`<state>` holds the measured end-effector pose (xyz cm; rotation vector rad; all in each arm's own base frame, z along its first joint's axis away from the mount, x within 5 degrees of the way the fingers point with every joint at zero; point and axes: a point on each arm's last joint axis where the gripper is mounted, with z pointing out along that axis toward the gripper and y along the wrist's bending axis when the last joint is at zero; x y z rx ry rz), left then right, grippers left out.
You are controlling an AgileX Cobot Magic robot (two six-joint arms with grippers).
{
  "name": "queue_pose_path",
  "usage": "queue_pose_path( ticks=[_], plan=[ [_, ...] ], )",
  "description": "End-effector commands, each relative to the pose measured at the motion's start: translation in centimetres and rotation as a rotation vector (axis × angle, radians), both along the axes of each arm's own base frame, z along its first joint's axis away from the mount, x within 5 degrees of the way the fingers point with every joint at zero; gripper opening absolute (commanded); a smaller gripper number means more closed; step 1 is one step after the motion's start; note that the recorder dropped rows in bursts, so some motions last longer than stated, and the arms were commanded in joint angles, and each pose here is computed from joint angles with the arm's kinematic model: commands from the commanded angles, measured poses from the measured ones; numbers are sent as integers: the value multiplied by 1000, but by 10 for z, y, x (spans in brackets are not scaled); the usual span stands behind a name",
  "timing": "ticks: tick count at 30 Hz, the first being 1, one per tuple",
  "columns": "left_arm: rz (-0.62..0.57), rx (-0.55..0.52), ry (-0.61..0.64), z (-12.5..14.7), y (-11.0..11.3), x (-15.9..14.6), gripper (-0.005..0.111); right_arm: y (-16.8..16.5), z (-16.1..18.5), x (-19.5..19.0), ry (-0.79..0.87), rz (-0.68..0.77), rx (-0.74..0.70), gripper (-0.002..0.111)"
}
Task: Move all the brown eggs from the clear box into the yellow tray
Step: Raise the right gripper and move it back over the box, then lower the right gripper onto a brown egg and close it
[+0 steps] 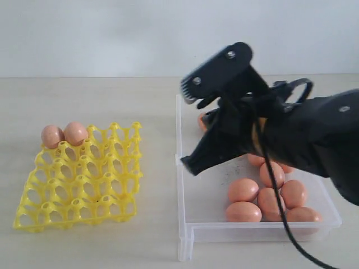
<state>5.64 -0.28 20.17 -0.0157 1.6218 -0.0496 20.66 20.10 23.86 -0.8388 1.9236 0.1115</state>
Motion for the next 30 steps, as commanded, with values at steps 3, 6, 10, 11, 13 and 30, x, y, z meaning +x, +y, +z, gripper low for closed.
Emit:
queue_pose_path(
  ticks=[3, 6, 10, 11, 13, 30],
  plan=[
    [6, -5, -13, 0, 0, 0, 4, -66, -7, 15, 115, -291, -188, 0],
    [6, -5, -13, 0, 0, 0, 4, -89, -6, 28, 249, -371, -138, 0],
    [6, -5, -13, 0, 0, 0, 4, -103, 4, 42, 396, -395, -61, 0],
    [6, -5, -13, 0, 0, 0, 4, -104, 5, 44, 433, -372, -76, 0],
    [6, -5, -13, 0, 0, 0, 4, -102, 9, 51, 550, -346, -60, 0],
    [6, -5, -13, 0, 0, 0, 4, -59, -63, 161, 549, -147, -182, 58]
  ],
)
